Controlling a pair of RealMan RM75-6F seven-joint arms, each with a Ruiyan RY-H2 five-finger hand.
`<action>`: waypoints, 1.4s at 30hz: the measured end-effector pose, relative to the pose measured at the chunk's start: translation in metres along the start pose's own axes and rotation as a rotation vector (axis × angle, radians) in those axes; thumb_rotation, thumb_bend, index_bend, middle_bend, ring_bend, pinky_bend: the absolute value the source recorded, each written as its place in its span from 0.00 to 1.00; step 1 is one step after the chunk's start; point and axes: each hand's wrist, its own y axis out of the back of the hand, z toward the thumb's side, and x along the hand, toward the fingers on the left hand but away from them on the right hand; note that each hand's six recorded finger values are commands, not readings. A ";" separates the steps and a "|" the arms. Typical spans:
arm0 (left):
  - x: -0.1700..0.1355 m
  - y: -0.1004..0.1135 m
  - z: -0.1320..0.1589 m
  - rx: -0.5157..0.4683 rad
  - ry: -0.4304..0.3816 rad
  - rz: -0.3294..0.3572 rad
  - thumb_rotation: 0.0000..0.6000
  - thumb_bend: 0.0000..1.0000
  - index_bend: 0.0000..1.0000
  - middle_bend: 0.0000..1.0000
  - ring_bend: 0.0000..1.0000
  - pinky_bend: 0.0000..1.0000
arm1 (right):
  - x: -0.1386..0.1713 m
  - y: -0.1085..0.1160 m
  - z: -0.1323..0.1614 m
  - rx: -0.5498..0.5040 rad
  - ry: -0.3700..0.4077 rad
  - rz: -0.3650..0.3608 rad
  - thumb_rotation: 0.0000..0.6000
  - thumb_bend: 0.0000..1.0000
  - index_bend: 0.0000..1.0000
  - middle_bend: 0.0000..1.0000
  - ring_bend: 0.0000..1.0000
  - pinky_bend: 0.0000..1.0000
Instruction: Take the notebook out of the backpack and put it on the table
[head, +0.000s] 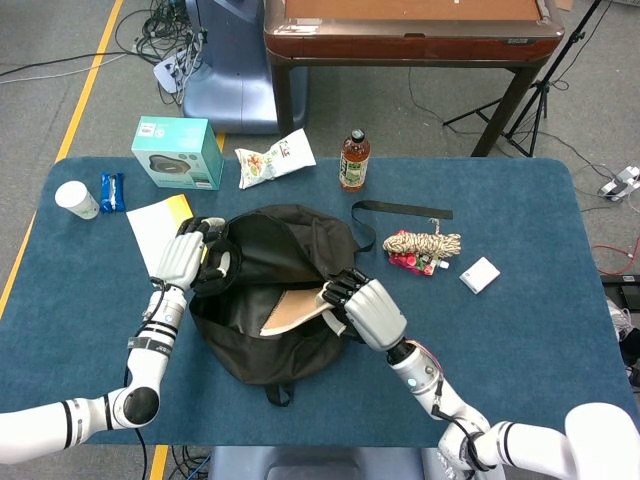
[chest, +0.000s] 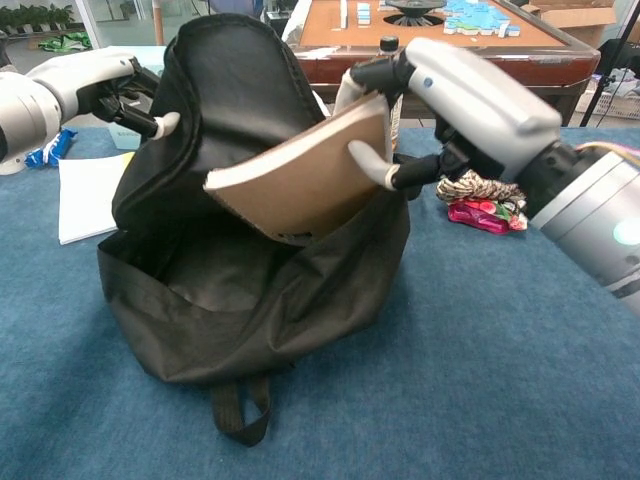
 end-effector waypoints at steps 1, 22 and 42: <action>-0.001 -0.001 0.000 0.002 -0.002 -0.004 1.00 0.70 0.72 0.20 0.09 0.02 | 0.001 0.007 0.001 -0.008 0.002 -0.014 1.00 0.60 0.94 0.71 0.54 0.37; -0.034 -0.012 0.019 0.043 -0.115 -0.114 1.00 0.32 0.17 0.09 0.04 0.02 | 0.023 0.145 -0.022 0.019 -0.080 -0.252 1.00 0.60 0.94 0.71 0.55 0.37; -0.060 0.017 0.011 0.083 -0.148 -0.039 0.92 0.26 0.07 0.06 0.01 0.02 | 0.016 0.083 -0.059 -0.066 -0.224 0.020 1.00 0.60 0.94 0.71 0.55 0.37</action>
